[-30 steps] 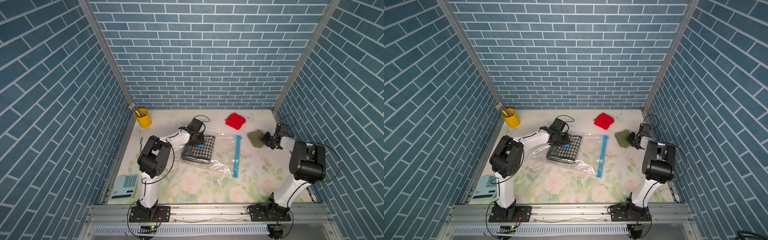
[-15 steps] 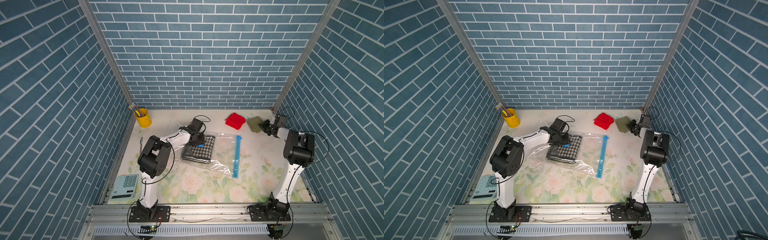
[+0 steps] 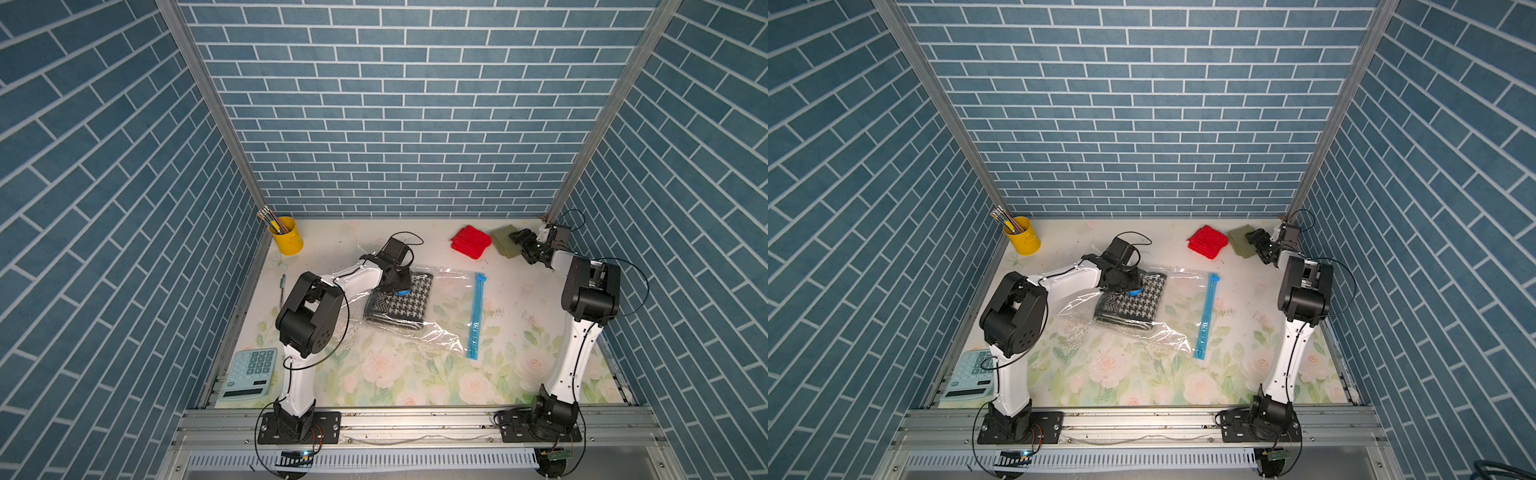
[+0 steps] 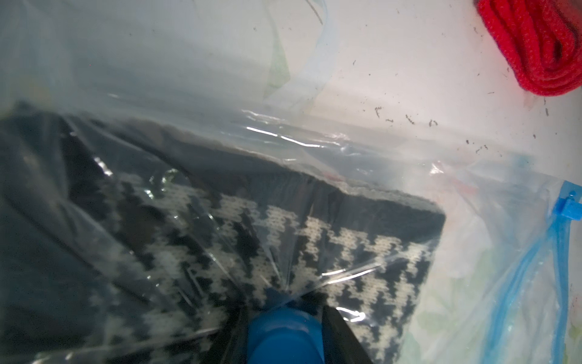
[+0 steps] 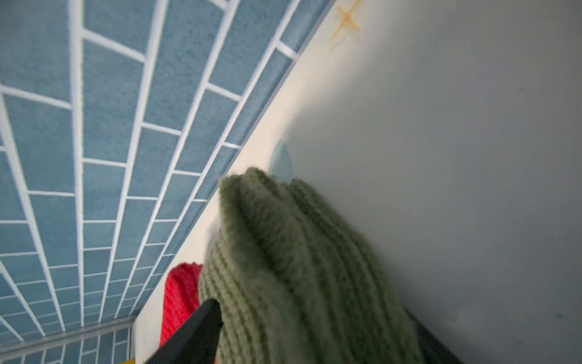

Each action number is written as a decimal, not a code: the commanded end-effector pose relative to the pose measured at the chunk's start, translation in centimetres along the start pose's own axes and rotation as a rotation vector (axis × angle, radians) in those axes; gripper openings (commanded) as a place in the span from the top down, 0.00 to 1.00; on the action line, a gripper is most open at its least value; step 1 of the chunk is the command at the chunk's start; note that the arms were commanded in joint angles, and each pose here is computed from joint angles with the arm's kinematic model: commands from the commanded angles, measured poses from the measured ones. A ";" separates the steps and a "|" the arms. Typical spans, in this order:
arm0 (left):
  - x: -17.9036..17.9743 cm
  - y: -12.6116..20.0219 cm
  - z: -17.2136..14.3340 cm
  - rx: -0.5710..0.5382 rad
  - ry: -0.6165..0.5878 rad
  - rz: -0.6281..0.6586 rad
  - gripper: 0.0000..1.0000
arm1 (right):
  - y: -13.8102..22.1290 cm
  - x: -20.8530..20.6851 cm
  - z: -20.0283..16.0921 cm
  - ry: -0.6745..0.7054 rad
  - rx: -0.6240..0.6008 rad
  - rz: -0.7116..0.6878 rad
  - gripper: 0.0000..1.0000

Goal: Take the scarf out of the vacuum bag
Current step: Take out the scarf from the vacuum bag, then adjust the vacuum bag at the center of the board.

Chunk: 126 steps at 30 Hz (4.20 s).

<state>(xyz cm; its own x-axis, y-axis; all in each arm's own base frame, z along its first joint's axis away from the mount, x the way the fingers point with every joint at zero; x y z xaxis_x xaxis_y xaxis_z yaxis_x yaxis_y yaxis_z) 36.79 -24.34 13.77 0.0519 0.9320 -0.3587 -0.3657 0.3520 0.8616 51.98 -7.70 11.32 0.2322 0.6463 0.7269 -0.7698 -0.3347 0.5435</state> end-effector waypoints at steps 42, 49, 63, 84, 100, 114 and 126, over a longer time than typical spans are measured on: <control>0.7 2.9 -3.1 -0.074 0.135 0.070 0.60 | 14.2 1.8 -24.7 0.151 0.485 0.193 1.00; 0.6 3.1 -3.2 -0.080 0.145 0.052 0.62 | 13.7 2.8 -25.7 0.147 0.525 0.295 1.00; 2.2 7.0 -0.1 -0.192 0.119 -0.059 0.30 | 13.1 1.7 -25.2 0.203 0.519 0.087 0.82; 17.4 13.3 -2.6 -0.260 0.365 0.127 0.25 | 18.8 2.3 -25.7 0.204 0.438 -0.042 0.19; 20.8 9.6 -4.5 -0.190 0.435 0.050 0.23 | 20.6 2.8 -27.4 0.142 0.525 0.128 0.17; 21.0 7.1 -5.2 -0.127 0.458 -0.034 0.61 | 20.6 1.5 -28.3 0.087 0.543 0.169 0.17; 20.8 7.8 -5.0 -0.144 0.442 -0.033 0.99 | 18.8 -0.3 -29.1 0.033 0.522 0.170 0.35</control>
<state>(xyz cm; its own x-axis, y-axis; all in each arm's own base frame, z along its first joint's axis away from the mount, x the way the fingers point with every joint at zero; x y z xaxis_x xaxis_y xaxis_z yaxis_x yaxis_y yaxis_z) 30.76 -2.86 11.11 -0.3262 0.7729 -0.5443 -0.4965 0.3499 0.7944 20.18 5.85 9.93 0.0817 0.5803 0.8103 -0.3766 -0.7347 0.5642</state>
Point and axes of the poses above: each gripper's point midway between its finger pads, its own y axis back along the fingers, its own x axis along the line the jaws close on, z = x × y, the point moved 10 cm from there along y, back along the fingers
